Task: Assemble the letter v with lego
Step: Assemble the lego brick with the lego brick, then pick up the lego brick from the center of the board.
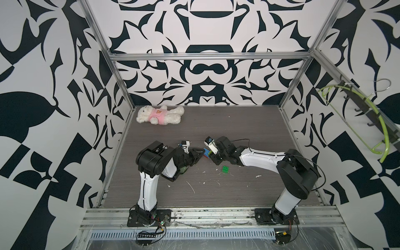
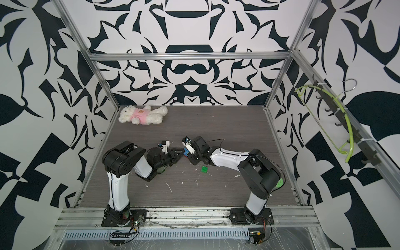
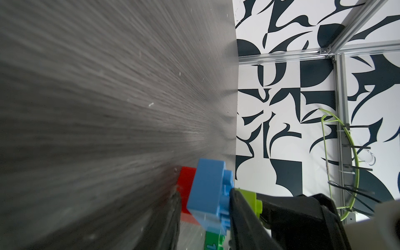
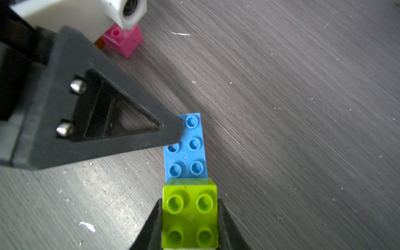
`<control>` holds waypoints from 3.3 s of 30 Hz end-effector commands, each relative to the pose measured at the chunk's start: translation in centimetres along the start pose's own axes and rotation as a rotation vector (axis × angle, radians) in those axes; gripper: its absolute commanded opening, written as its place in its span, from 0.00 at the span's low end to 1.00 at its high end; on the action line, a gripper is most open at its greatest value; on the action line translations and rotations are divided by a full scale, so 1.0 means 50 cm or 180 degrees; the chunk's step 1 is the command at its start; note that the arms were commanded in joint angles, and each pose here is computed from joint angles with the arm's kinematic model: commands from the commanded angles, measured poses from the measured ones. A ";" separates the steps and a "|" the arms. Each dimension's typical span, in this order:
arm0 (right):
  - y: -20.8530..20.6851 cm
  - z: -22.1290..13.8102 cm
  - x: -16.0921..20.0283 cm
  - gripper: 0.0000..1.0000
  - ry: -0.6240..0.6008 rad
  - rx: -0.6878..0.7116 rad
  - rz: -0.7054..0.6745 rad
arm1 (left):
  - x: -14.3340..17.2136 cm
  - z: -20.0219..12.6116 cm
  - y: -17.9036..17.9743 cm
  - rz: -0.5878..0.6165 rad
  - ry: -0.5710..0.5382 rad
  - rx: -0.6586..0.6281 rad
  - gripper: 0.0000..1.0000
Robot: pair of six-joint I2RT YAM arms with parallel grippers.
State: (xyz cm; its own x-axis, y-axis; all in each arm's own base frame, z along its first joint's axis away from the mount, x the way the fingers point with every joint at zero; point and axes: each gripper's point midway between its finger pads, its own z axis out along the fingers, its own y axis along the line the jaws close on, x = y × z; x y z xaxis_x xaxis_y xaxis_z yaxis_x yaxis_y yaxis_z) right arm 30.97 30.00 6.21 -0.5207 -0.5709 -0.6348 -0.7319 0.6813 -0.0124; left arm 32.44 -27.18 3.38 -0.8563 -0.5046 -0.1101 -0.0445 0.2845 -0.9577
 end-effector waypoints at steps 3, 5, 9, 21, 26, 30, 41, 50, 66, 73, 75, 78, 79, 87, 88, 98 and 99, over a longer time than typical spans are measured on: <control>0.023 -0.012 0.061 0.00 0.0284 -0.0183 -0.0156 | 0.073 -0.046 0.202 -0.0515 0.0256 -0.1089 0.41; 0.030 -0.010 0.060 0.00 0.0271 -0.0253 -0.0210 | 0.074 -0.045 0.202 -0.0521 0.0264 -0.1089 0.41; 0.022 -0.004 0.061 0.00 0.0341 -0.0234 -0.0201 | 0.074 -0.047 0.203 -0.0522 0.0255 -0.1083 0.41; 0.027 0.027 0.105 0.00 0.0692 -0.0289 -0.0046 | 0.075 -0.050 0.207 -0.0535 0.0244 -0.1084 0.41; 0.028 0.032 0.114 0.00 0.0885 -0.0312 0.0002 | 0.075 -0.048 0.207 -0.0536 0.0247 -0.1078 0.40; 0.028 0.030 0.115 0.00 0.1086 -0.0322 0.0012 | 0.075 -0.047 0.206 -0.0535 0.0247 -0.1074 0.41; 0.028 0.024 0.051 0.47 0.0955 -0.0330 0.0112 | 0.076 -0.048 0.207 -0.0553 0.0242 -0.1053 0.41; 0.013 -0.023 -0.062 0.84 0.0399 -0.0431 0.0449 | 0.077 -0.051 0.204 -0.0559 0.0232 -0.1032 0.41; -0.007 -0.096 -0.019 0.87 -0.0892 -0.1157 0.3345 | 0.114 -0.037 0.148 -0.0569 0.0109 -0.0889 0.41; -0.035 -0.071 -0.018 0.84 -0.1261 -0.1248 0.3669 | 0.130 -0.054 0.149 -0.0629 0.0070 -0.0866 0.41; -0.037 -0.062 -0.012 0.82 -0.1309 -0.1298 0.3782 | 0.134 -0.058 0.154 -0.0639 0.0062 -0.0890 0.41; -0.033 -0.050 -0.004 0.73 -0.1362 -0.1409 0.3906 | 0.136 -0.058 0.150 -0.0631 0.0047 -0.0872 0.41; -0.029 -0.046 -0.003 0.70 -0.1367 -0.1475 0.3944 | 0.135 -0.058 0.148 -0.0626 0.0030 -0.0860 0.41; 0.008 -0.020 0.035 0.74 -0.1248 -0.1615 0.4219 | 0.133 -0.064 0.142 -0.0582 -0.0049 -0.0872 0.41; 0.012 -0.020 0.035 0.74 -0.1268 -0.1611 0.4222 | 0.132 -0.062 0.141 -0.0577 -0.0053 -0.0868 0.41; 0.016 -0.015 0.032 0.62 -0.1315 -0.1575 0.4206 | 0.139 -0.057 0.140 -0.0566 -0.0020 -0.0861 0.41; 0.017 -0.014 0.030 0.62 -0.1317 -0.1592 0.4198 | 0.140 -0.056 0.140 -0.0561 -0.0018 -0.0862 0.41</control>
State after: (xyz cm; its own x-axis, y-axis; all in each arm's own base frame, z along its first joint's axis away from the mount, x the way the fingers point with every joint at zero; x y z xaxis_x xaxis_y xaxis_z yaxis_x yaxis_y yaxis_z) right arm 28.58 29.31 4.58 -0.8376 0.5327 -0.1215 0.0849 0.3465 0.9342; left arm 27.50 -28.55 3.44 -0.8211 -0.5707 -0.0136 -0.1403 0.2247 -0.9643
